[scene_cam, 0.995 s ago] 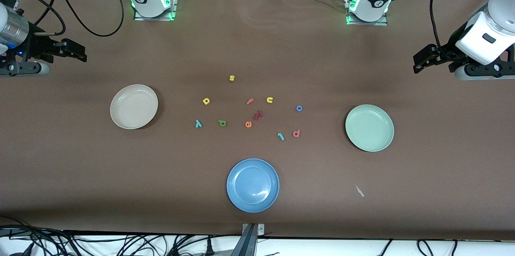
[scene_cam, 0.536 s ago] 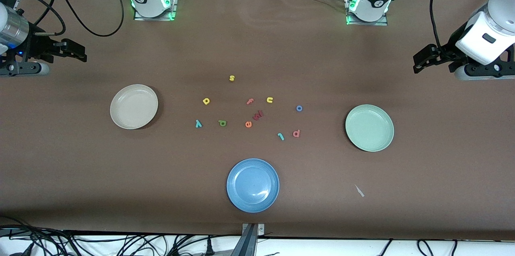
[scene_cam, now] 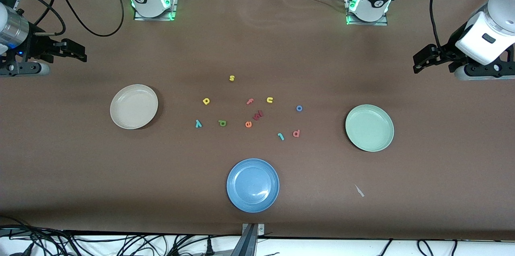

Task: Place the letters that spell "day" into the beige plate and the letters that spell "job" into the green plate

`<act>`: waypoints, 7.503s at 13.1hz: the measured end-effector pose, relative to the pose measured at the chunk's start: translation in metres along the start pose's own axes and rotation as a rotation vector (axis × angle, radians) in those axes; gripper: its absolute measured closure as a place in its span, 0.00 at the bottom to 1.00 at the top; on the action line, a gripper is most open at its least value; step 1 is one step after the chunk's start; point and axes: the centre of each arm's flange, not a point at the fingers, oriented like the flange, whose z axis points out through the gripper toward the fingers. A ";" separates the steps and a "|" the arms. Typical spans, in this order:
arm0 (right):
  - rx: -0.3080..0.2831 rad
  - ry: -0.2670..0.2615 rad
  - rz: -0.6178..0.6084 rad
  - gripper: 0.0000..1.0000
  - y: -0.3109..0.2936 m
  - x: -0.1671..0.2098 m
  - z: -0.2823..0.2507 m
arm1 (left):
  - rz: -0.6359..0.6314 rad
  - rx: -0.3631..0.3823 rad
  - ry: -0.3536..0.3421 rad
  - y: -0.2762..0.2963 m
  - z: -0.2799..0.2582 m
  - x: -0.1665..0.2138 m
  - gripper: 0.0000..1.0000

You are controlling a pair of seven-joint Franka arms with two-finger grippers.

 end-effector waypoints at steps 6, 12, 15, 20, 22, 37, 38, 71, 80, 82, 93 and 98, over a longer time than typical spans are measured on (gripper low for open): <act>0.000 0.000 0.000 0.00 0.000 0.000 0.000 | 0.005 0.001 -0.007 0.003 0.004 0.002 0.00; 0.000 0.000 0.000 0.00 0.000 0.000 0.000 | 0.006 0.001 -0.007 0.003 0.004 0.002 0.00; 0.000 0.000 0.000 0.00 0.000 0.000 0.000 | 0.005 0.000 -0.007 0.003 0.004 0.002 0.00; -0.001 -0.001 -0.006 0.00 -0.003 0.000 0.000 | 0.022 0.003 -0.039 0.014 0.024 0.010 0.00; -0.003 -0.001 -0.017 0.00 -0.009 0.001 0.000 | 0.022 0.003 -0.041 0.014 0.025 0.011 0.00; 0.026 -0.087 -0.173 0.00 -0.112 0.038 0.066 | 0.130 0.014 -0.099 0.077 0.059 0.011 0.00; 0.032 -0.086 -0.177 0.00 -0.117 0.043 0.073 | 0.129 0.014 -0.100 0.076 0.059 0.011 0.00; -0.014 0.156 -0.307 0.11 -0.311 0.036 0.373 | 0.269 -0.070 -0.027 0.293 0.362 0.073 0.02; -0.011 0.165 -0.317 0.52 -0.319 0.038 0.373 | 0.292 -0.062 0.013 0.300 0.406 0.079 0.28; -0.013 0.160 -0.318 0.53 -0.320 0.037 0.376 | 0.295 -0.058 0.004 0.300 0.412 0.076 0.32; -0.015 0.156 -0.317 0.53 -0.319 0.038 0.378 | 0.343 0.020 -0.011 0.293 0.430 0.072 0.74; -0.020 0.149 -0.314 0.65 -0.316 0.039 0.377 | 0.311 0.127 -0.071 0.259 0.384 0.085 0.74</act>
